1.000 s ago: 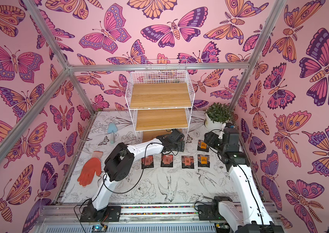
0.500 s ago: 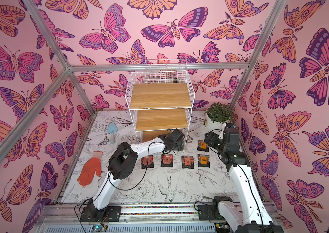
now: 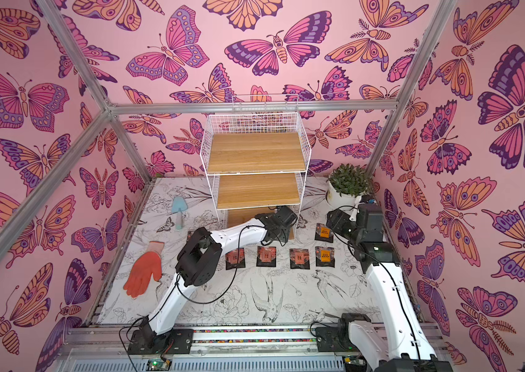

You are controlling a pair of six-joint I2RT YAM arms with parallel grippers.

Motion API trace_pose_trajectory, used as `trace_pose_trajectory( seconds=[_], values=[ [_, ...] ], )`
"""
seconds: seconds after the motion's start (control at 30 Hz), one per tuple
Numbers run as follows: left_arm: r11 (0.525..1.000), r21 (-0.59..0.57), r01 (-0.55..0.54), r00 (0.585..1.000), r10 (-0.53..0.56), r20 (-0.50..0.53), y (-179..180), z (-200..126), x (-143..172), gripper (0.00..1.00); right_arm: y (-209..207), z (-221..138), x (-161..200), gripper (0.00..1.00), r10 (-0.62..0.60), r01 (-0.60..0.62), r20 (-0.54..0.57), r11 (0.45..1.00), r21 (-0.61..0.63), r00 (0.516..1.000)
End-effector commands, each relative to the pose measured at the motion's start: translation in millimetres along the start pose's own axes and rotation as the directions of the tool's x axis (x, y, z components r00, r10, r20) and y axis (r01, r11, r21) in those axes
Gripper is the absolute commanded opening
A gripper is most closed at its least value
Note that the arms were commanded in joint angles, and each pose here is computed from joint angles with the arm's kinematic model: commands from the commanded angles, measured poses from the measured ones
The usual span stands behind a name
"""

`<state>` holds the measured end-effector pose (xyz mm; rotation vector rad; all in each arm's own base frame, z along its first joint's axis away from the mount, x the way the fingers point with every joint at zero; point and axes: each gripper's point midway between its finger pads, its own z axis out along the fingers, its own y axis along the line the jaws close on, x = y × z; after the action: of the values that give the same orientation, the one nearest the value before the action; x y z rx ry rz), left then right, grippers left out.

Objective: Remove the tea bags from the shelf
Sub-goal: Pick up the tea bag from the shelf.

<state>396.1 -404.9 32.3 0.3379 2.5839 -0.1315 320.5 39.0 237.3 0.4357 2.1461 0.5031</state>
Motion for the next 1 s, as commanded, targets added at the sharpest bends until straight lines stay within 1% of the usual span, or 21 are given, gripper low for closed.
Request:
trace_pose_trajectory(
  seconds=[0.0, 0.1, 0.33, 0.43, 0.5, 0.57, 0.73, 0.8, 0.97],
  values=[
    [0.995, -0.082, -0.051, 0.978, 0.033, -0.208, 28, 32, 58, 0.60, 5, -9, -9, 0.79, -0.012, 0.012, 0.025, 1.000, -0.007, 1.000],
    [0.997, -0.074, -0.037, 0.978, 0.021, -0.206, 28, 29, 56, 0.49, 6, -10, -11, 0.79, -0.015, 0.015, 0.029, 1.000, -0.009, 0.999],
    [0.998, -0.066, -0.002, 0.978, -0.012, -0.206, 31, 21, 52, 0.34, 7, -14, -13, 0.79, -0.015, 0.015, 0.041, 1.000, -0.013, 0.999],
    [0.998, -0.060, 0.007, 0.979, -0.019, -0.203, 32, 15, 50, 0.17, 5, -16, -12, 0.79, -0.012, 0.012, 0.049, 1.000, -0.006, 0.999],
    [0.998, -0.056, 0.015, 0.981, -0.026, -0.193, 32, 10, 46, 0.10, 5, -14, -9, 0.79, -0.005, 0.006, 0.039, 1.000, -0.015, 0.999],
    [0.999, -0.048, 0.020, 0.983, -0.029, -0.184, 32, 5, 41, 0.00, 6, -12, -3, 0.79, 0.006, -0.006, 0.021, 1.000, -0.030, 1.000],
    [0.999, -0.016, 0.040, 0.984, -0.042, -0.173, 30, -9, 33, 0.00, 0, -11, 10, 0.79, 0.027, -0.027, 0.003, 0.999, -0.028, 1.000],
    [0.999, 0.015, 0.043, 0.984, -0.040, -0.176, 25, -16, 31, 0.00, -1, -11, 12, 0.79, 0.029, -0.029, -0.003, 0.999, -0.028, 1.000],
    [0.997, 0.046, 0.060, 0.982, -0.051, -0.179, 23, -36, 34, 0.00, -4, -7, 19, 0.79, 0.030, -0.031, -0.022, 0.999, -0.027, 0.999]
  ],
)
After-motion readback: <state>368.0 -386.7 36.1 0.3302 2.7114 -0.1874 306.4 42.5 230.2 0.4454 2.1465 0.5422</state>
